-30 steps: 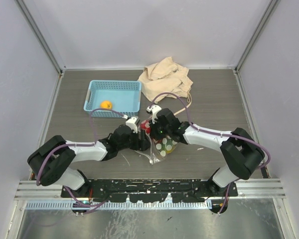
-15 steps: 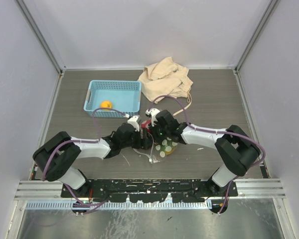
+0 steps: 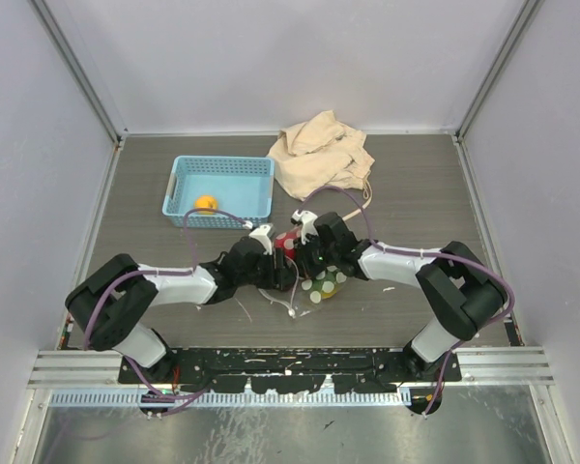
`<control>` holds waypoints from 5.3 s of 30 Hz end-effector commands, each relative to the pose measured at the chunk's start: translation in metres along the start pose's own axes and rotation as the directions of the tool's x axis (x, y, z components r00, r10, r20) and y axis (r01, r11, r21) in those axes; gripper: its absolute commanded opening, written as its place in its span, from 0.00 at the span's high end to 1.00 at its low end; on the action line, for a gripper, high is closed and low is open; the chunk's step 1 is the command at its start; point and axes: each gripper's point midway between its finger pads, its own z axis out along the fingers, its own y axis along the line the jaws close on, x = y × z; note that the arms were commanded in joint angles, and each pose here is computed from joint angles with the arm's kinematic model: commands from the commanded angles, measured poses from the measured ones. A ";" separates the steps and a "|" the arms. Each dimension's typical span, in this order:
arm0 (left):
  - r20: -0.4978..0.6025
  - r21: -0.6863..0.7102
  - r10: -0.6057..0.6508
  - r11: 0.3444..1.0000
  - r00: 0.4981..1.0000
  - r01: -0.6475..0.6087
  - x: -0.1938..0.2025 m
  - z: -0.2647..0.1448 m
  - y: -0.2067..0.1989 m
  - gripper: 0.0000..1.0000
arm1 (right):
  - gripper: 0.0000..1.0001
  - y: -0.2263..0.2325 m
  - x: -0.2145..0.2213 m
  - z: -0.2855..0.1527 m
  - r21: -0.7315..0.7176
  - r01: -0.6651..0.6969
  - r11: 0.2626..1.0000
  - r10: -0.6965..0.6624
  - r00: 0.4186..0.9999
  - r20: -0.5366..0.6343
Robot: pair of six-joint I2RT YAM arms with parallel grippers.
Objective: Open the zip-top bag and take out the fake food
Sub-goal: Pick up the fake vegetable from the zipper food storage bag, then place the fake vegetable in the bin.
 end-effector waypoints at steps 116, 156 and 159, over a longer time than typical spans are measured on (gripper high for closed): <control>0.356 0.291 -0.332 0.928 0.874 0.234 -0.192 -0.135 0.042 0.93 | 0.99 -0.011 0.000 -0.083 0.315 -0.066 0.947 -0.048 0.939 0.339; 0.523 -0.186 -0.394 0.813 0.756 0.552 -0.251 -0.113 0.158 0.91 | 0.99 -0.010 0.001 -0.083 0.308 -0.060 0.950 -0.053 0.937 0.345; 0.527 -0.210 -0.393 0.799 0.754 0.563 -0.253 -0.110 0.164 0.91 | 0.99 -0.010 0.001 -0.083 0.307 -0.060 0.950 -0.052 0.937 0.345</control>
